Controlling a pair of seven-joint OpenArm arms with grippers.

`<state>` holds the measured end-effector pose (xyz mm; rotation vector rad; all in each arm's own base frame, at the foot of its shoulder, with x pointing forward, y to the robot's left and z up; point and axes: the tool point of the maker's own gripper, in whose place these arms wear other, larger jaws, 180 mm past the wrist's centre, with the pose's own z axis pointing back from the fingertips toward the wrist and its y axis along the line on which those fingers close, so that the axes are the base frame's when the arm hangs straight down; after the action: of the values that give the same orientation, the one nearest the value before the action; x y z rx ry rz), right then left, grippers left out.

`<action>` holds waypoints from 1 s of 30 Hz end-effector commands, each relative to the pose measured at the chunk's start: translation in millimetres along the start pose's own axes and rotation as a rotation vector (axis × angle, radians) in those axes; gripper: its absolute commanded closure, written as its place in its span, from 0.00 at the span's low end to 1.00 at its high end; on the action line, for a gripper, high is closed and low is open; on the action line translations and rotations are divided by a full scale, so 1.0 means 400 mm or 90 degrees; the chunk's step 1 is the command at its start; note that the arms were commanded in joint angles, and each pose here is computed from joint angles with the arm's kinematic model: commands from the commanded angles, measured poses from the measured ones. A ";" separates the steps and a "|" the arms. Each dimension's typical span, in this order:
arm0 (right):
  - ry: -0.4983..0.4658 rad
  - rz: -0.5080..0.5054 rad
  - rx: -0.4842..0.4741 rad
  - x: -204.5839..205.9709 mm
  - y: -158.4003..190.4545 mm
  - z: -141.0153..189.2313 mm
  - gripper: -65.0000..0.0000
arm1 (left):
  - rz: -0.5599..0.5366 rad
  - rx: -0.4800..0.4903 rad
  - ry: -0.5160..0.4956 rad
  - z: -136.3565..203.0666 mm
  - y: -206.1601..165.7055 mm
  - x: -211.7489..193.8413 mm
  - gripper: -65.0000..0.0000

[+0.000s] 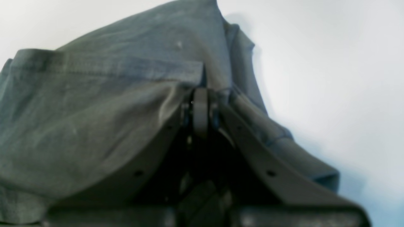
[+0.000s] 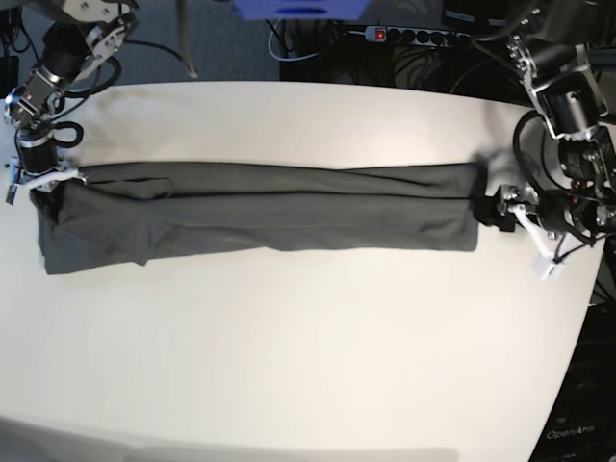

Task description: Fold the T-shirt properly

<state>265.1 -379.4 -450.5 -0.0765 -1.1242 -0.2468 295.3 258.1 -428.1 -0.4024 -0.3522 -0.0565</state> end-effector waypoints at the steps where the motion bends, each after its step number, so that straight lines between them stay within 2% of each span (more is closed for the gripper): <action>1: 0.130 0.040 -0.004 -0.106 -0.011 0.023 1.00 | 0.007 -0.002 0.061 -0.029 -0.011 -0.057 0.18; 4: 0.131 0.039 -0.004 -0.109 -0.009 0.024 1.00 | 0.008 -0.009 0.066 -0.040 -0.021 -0.062 0.18; 13: 0.131 0.038 -0.003 -0.110 -0.007 0.024 1.00 | -0.048 -0.016 0.119 -0.073 -0.061 -0.084 0.18; 23: 0.131 0.037 -0.002 -0.111 -0.003 0.022 1.00 | -0.073 -0.021 0.227 -0.108 -0.059 -0.175 0.18; 30: 0.131 0.037 -0.002 -0.111 -0.003 0.022 1.00 | -0.097 0.054 0.292 -0.083 0.010 -0.225 0.18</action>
<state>265.0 -377.6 -451.4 -0.0726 -1.1238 -0.2482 298.9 225.5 -445.6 -0.4040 -0.2741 -0.2535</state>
